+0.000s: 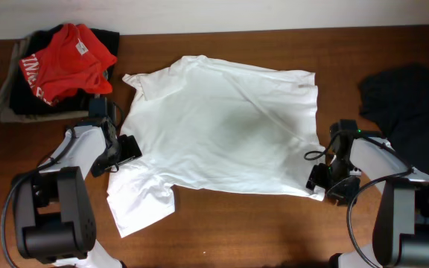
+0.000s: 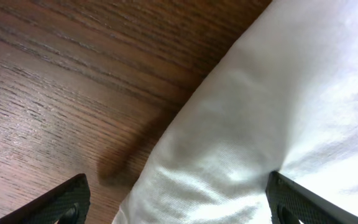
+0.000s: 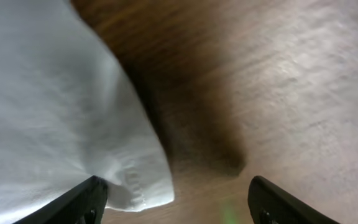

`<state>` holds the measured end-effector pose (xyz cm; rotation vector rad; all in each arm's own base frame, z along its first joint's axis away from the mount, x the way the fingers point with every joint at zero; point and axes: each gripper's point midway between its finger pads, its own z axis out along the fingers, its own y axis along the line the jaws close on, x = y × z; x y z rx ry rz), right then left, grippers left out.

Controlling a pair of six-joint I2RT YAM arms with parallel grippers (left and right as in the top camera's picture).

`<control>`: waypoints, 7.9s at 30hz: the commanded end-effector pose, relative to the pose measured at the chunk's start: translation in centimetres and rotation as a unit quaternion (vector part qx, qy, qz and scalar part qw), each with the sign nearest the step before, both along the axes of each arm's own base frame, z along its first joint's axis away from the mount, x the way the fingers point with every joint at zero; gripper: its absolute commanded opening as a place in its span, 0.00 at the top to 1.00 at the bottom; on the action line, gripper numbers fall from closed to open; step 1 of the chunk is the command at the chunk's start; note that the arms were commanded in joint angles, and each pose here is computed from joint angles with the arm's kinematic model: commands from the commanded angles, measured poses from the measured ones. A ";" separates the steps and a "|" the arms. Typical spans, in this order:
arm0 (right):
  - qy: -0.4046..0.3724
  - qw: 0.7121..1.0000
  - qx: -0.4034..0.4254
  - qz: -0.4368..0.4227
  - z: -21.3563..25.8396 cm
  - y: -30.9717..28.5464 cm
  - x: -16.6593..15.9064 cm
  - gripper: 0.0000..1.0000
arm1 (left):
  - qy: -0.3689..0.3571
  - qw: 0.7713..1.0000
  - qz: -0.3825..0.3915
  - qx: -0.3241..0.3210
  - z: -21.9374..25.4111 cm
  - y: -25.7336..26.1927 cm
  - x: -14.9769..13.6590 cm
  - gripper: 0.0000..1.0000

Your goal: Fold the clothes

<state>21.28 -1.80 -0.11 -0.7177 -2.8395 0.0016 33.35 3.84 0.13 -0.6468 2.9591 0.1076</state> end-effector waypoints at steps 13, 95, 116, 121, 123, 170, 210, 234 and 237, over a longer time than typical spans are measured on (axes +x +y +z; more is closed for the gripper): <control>-0.020 1.000 0.006 -0.013 -0.3 0.2 0.8 0.96 | 0.009 1.000 -0.007 -0.026 -0.7 -0.8 -0.5 0.09; -0.220 0.969 0.101 -0.045 7.4 1.0 7.0 0.01 | -0.227 0.951 -0.094 -0.190 7.9 -19.7 7.8 0.06; -0.168 0.978 0.111 -0.045 3.4 1.4 7.3 0.00 | -0.213 0.968 -0.059 -0.121 4.3 -15.6 9.1 0.08; -0.169 0.978 0.111 -0.045 3.4 1.4 7.3 0.00 | -0.229 0.962 -0.077 -0.128 4.6 -16.0 9.9 0.08; -0.169 0.978 0.111 -0.045 3.4 1.4 7.3 0.00 | -0.233 0.961 -0.077 -0.128 4.7 -16.0 10.0 0.08; -0.166 0.979 0.111 -0.045 3.4 1.4 7.2 0.00 | -0.219 0.965 -0.062 -0.131 2.7 -15.3 10.3 0.36; -0.171 0.979 0.100 -0.044 3.3 1.0 7.4 0.01 | -0.427 0.899 -0.036 -0.091 11.4 -14.4 19.1 0.99; -0.159 0.981 0.110 0.015 3.3 4.5 7.0 0.01 | -0.598 0.801 -0.016 0.043 16.7 -12.2 31.1 0.99; -0.157 0.982 0.105 0.022 3.3 4.6 6.9 0.01 | -0.613 0.788 -0.006 0.050 18.0 -12.1 32.7 0.99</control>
